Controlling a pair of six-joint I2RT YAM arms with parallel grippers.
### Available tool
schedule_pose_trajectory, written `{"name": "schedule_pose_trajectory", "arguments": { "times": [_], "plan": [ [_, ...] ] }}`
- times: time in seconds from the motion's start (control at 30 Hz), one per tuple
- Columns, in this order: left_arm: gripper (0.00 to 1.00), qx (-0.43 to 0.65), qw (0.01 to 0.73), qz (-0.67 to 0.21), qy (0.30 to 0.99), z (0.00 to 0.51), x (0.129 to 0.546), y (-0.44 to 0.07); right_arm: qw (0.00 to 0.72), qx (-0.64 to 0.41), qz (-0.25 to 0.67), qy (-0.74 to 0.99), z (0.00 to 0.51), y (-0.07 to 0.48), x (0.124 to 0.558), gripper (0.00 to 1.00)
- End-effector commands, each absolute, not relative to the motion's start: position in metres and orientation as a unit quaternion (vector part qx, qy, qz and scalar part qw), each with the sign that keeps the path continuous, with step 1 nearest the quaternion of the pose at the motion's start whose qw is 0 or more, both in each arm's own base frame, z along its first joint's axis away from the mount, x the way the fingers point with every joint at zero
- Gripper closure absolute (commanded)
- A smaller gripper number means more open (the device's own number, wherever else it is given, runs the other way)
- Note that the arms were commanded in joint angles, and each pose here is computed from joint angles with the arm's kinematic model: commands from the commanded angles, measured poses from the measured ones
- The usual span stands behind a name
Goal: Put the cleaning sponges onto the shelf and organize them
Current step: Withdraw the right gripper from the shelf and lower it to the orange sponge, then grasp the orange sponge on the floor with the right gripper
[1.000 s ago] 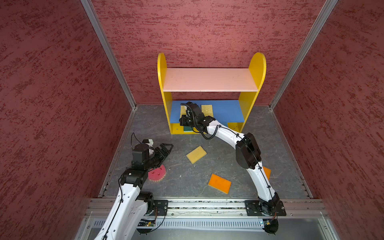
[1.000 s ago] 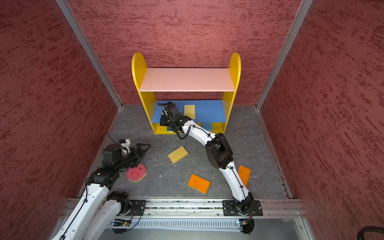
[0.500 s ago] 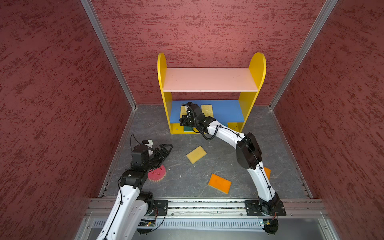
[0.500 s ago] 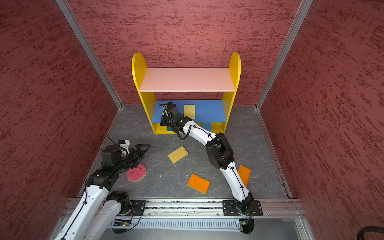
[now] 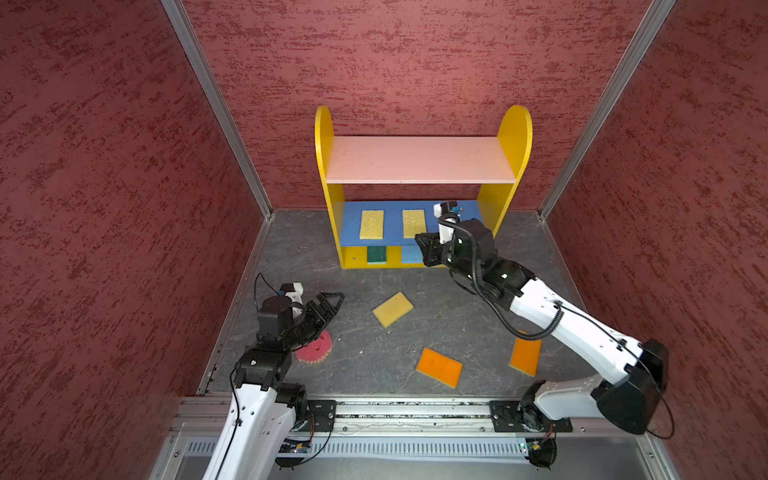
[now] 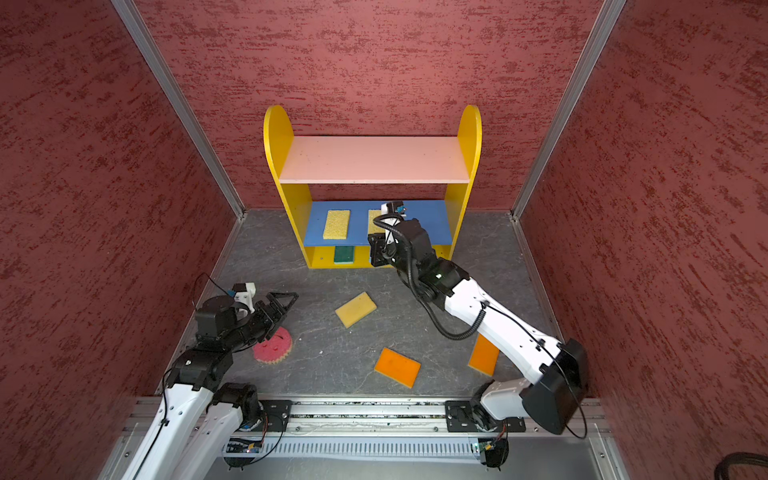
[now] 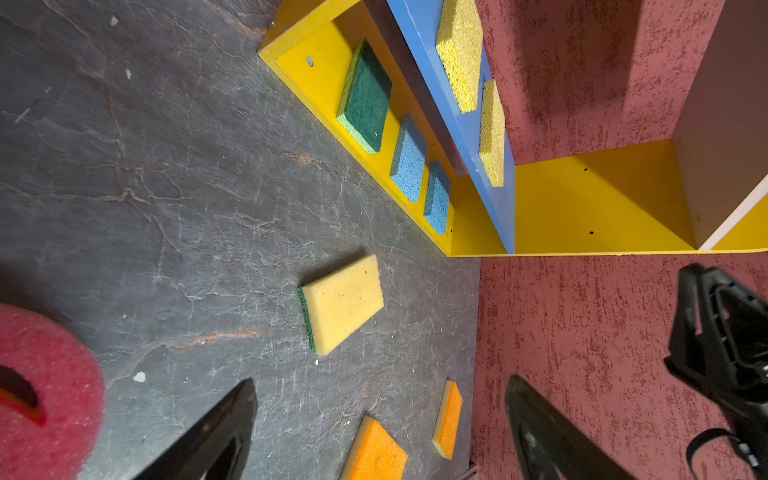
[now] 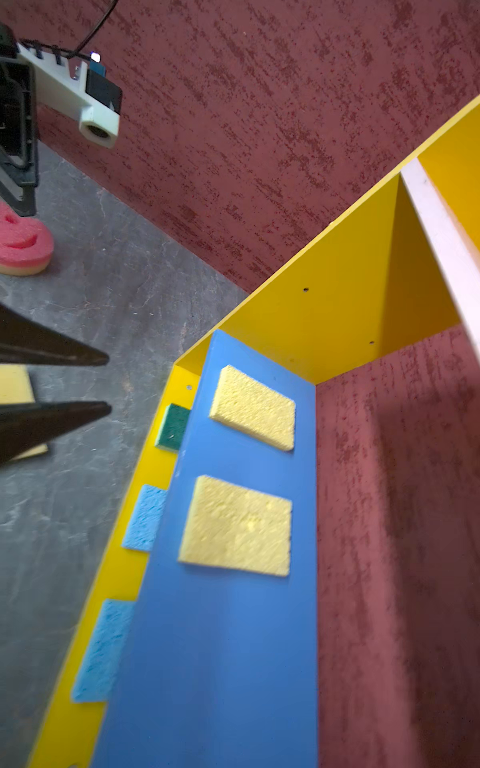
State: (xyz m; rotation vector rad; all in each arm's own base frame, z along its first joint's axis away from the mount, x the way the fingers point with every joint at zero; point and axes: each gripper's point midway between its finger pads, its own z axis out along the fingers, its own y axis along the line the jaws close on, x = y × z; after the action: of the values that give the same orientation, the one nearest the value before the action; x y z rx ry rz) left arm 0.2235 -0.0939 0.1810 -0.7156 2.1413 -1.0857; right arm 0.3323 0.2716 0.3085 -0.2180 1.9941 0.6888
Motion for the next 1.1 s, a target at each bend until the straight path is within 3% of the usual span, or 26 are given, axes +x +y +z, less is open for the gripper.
{"name": "schedule_pose_trajectory", "arguments": {
  "times": [0.0, 0.1, 0.2, 0.4, 0.57, 1.07],
  "plan": [
    [0.07, -0.265, 0.295, -0.416, 0.819, 0.176, 0.212, -0.098, 0.404, -0.093, 0.218, 0.883, 0.222, 0.242, 0.304, 0.65],
    [0.07, -0.267, 0.288, -0.416, 0.820, 0.172, 0.204, -0.099, 0.347, -0.107, 0.227, 0.904, 0.183, 0.233, 0.273, 0.51],
    [0.07, -0.274, 0.282, -0.418, 0.819, 0.164, 0.196, -0.101, 0.282, -0.128, 0.234, 0.921, 0.145, 0.230, 0.245, 0.46],
    [0.08, -0.286, 0.262, -0.406, 0.827, 0.132, 0.182, -0.112, 0.240, -0.133, 0.209, 0.939, 0.103, 0.205, 0.214, 0.48],
    [0.08, -0.276, 0.248, -0.378, 0.848, 0.104, 0.181, -0.130, 0.209, -0.143, 0.252, 0.934, 0.095, 0.210, 0.192, 0.40],
    [0.08, -0.227, 0.228, -0.368, 0.872, 0.095, 0.223, -0.196, 0.114, -0.142, 0.293, 0.939, 0.045, 0.226, 0.133, 0.36]
  ]
}}
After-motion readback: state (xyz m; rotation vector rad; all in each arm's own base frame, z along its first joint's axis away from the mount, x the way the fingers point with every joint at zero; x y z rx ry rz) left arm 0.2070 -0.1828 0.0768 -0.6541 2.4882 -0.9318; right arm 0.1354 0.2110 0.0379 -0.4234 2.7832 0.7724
